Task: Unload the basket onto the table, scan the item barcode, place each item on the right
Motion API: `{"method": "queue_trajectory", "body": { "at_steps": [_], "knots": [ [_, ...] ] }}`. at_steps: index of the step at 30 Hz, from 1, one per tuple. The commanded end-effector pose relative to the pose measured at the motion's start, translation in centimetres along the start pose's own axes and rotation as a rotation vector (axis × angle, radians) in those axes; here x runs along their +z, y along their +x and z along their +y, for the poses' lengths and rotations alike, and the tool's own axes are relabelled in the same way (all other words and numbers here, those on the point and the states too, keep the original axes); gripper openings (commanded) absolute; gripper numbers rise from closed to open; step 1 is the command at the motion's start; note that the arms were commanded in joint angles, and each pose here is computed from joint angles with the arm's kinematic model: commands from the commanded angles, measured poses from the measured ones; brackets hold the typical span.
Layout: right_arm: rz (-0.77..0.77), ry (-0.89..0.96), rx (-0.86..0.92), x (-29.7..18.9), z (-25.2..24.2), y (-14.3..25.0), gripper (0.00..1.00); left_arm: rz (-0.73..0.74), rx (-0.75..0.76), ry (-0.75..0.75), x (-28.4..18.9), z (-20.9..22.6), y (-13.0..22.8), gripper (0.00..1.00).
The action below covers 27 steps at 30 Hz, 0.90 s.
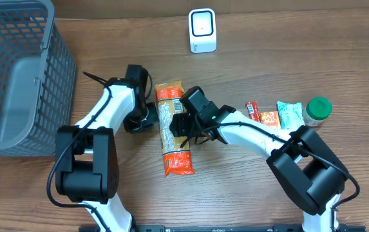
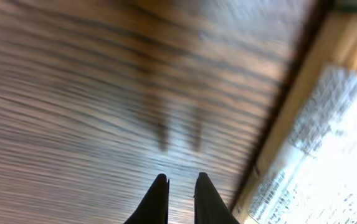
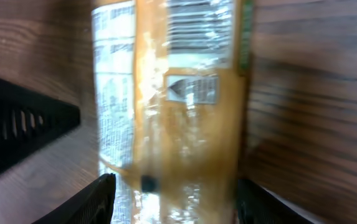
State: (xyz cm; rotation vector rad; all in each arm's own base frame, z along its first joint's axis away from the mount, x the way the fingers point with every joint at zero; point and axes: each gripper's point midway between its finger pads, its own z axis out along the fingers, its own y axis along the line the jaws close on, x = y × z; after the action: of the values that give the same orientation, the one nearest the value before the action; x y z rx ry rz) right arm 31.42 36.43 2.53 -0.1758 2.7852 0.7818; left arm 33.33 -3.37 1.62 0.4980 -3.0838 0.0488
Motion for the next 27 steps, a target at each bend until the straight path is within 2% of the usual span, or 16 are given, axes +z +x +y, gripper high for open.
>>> {"method": "queue_trajectory", "body": {
  "at_steps": [1, 8, 10, 12, 19, 22, 23, 24, 26, 27],
  "knots": [
    [-0.069, 0.018, -0.069, -0.9, 1.5, -0.5, 0.63, -0.062, -0.008, 0.036, -1.8, 0.4, -2.2, 0.09],
    [-0.185, 0.171, -0.225, -1.3, 2.5, -0.8, 0.63, -0.081, -0.043, 0.038, -1.9, 1.5, -3.0, 0.21],
    [-0.224, 0.228, -0.281, -1.6, 2.9, -0.7, 0.67, -0.083, -0.043, 0.038, -1.8, 1.5, -3.0, 0.27],
    [-0.249, 0.255, -0.33, -1.6, 3.5, -0.4, 0.69, -0.085, -0.043, 0.039, -1.8, 1.4, -3.1, 0.29],
    [-0.281, 0.275, -0.432, -1.6, 5.4, 1.1, 0.73, -0.082, -0.043, 0.039, -1.3, 1.5, -2.9, 0.35],
    [-0.28, 0.274, -0.433, -1.5, 5.5, 1.1, 0.76, -0.082, -0.043, 0.039, -1.2, 1.5, -2.8, 0.42],
    [-0.279, 0.275, -0.434, -1.5, 5.4, 1.2, 0.78, -0.082, -0.043, 0.039, -1.2, 1.5, -2.8, 0.42],
    [-0.277, 0.276, -0.433, -1.5, 5.4, 1.2, 0.8, -0.08, -0.043, 0.041, -1.2, 1.5, -2.8, 0.36],
    [-0.273, 0.279, -0.424, -1.6, 5.1, 1.1, 0.83, -0.061, -0.03, 0.075, -1.2, 0.9, -2.4, 0.04],
    [-0.272, 0.281, -0.418, -1.6, 5.0, 1.0, 0.83, -0.054, -0.017, 0.09, -1.2, 0.7, -2.3, 0.04]
  ]
}}
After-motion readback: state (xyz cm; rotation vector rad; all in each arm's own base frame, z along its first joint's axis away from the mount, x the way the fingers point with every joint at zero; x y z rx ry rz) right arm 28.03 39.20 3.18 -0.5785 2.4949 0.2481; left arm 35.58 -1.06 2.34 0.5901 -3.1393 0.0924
